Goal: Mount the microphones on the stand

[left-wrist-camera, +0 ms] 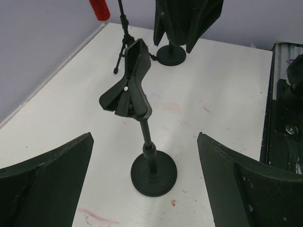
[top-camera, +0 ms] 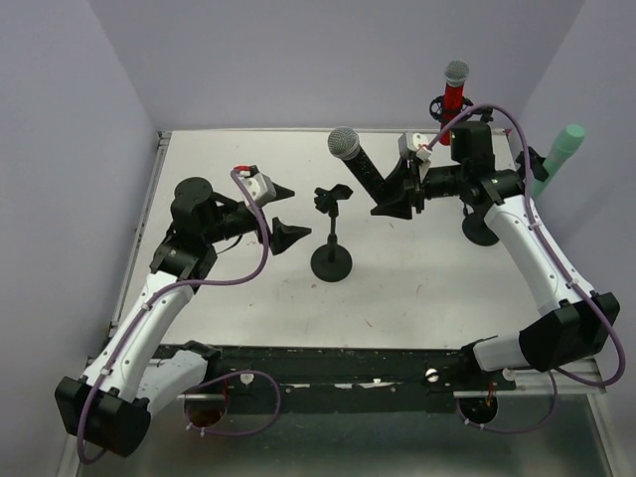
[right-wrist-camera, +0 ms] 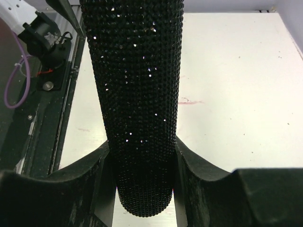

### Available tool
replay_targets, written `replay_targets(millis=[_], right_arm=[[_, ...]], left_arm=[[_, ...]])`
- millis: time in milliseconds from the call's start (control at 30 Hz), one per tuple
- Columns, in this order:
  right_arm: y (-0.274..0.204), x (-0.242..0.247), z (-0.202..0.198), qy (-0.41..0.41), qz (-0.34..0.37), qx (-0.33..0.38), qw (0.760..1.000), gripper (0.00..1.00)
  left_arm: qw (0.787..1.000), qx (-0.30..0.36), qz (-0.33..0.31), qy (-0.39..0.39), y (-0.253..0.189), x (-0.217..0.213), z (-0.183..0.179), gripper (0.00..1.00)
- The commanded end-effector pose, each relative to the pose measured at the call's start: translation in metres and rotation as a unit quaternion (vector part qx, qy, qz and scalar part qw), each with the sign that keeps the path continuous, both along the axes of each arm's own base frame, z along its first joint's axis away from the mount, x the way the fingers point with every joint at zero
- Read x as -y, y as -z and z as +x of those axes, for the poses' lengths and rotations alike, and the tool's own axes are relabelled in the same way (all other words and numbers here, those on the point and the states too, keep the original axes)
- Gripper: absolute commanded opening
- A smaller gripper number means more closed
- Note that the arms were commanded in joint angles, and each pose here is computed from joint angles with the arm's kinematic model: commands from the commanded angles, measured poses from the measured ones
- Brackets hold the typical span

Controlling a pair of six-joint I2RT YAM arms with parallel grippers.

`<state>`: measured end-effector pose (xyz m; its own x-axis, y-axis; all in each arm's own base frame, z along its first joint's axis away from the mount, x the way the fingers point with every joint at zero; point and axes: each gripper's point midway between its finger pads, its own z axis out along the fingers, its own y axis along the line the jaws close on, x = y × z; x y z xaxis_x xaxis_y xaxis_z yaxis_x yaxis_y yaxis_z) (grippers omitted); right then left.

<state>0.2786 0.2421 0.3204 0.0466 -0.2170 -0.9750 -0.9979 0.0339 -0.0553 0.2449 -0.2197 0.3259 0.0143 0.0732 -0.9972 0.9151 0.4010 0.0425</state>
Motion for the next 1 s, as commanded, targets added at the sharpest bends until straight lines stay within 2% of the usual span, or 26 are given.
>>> replay_targets(millis=[0, 67, 233, 500, 733, 833, 967], right_arm=[[-0.005, -0.004, -0.012, -0.042, 0.020, 0.037, 0.998, 0.04], [-0.005, -0.004, -0.014, -0.045, 0.021, 0.036, 0.998, 0.03], [0.002, -0.004, -0.016, -0.048, 0.021, 0.026, 0.998, 0.03], [0.003, -0.005, -0.018, -0.051, 0.024, 0.018, 0.998, 0.03], [0.007, -0.006, -0.016, -0.055, 0.026, 0.005, 0.998, 0.04], [0.010, -0.007, -0.014, -0.055, 0.025, -0.002, 0.998, 0.04], [0.012, -0.008, -0.013, -0.055, 0.024, -0.003, 0.998, 0.04]], left_arm=[[0.988, 0.122, -0.016, 0.095, -0.021, 0.016, -0.011, 0.98], [0.983, 0.142, -0.019, 0.117, -0.020, 0.021, -0.011, 0.99], [0.979, 0.135, -0.016, 0.150, -0.012, 0.030, -0.001, 0.98], [0.985, 0.136, -0.024, 0.107, -0.014, 0.036, 0.038, 0.96], [0.984, 0.133, -0.033, 0.113, -0.012, 0.040, 0.043, 0.96], [0.984, 0.114, -0.033, 0.131, -0.004, 0.044, 0.045, 0.93], [0.984, 0.092, -0.031, 0.151, 0.001, 0.049, 0.047, 0.82]])
